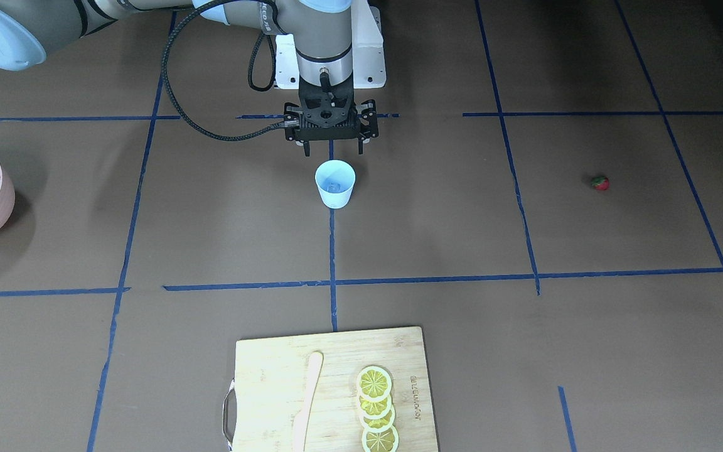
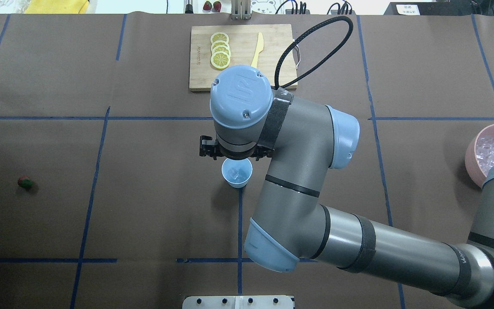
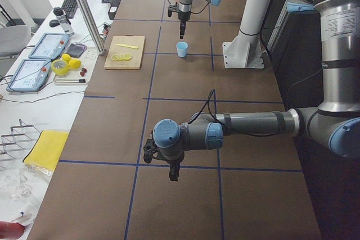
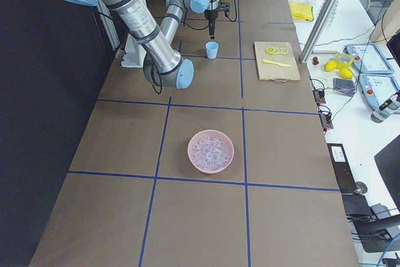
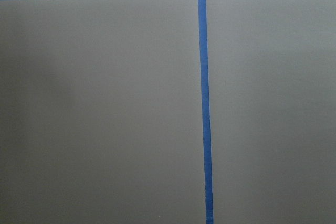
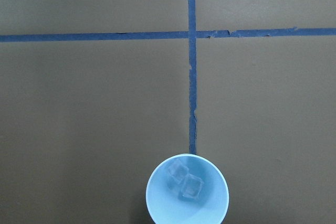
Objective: Put ice and strawberries in cup
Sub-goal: 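Open the right gripper to drop the ice cube into the blue cup, then move the right gripper back toward the pink bowl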
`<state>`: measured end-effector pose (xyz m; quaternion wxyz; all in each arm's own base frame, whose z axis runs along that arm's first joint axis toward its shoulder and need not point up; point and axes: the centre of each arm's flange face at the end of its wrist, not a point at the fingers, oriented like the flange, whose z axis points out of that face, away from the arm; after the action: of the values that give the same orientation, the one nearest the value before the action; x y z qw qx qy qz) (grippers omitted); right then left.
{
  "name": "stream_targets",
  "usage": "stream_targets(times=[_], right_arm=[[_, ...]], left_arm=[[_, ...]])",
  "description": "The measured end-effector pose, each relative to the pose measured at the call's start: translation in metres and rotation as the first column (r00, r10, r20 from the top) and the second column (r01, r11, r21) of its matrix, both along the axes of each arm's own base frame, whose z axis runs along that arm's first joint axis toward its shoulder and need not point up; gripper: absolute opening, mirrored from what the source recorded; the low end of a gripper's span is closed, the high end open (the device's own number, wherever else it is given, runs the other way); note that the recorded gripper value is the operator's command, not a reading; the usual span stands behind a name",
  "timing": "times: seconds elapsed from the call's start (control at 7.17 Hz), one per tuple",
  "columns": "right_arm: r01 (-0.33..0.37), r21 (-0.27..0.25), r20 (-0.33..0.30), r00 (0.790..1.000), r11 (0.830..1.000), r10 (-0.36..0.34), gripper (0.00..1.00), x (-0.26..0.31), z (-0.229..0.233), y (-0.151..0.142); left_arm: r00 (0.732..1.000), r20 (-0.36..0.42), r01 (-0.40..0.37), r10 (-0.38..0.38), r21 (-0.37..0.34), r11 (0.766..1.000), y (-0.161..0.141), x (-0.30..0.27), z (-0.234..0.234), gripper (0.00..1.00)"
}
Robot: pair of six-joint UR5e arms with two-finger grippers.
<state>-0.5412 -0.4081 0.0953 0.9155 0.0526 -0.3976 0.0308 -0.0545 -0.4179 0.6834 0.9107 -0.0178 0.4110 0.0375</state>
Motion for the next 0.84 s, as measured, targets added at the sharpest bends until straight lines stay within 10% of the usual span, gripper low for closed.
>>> stream_targets(times=[0.84], right_arm=[[0.083, 0.133, -0.024, 0.996, 0.988, -0.081, 0.97, 0.148, 0.1, -0.006]], left_arm=[[1.0, 0.0, -0.007, 0.007, -0.001, 1.0, 0.0, 0.003, 0.0, 1.0]])
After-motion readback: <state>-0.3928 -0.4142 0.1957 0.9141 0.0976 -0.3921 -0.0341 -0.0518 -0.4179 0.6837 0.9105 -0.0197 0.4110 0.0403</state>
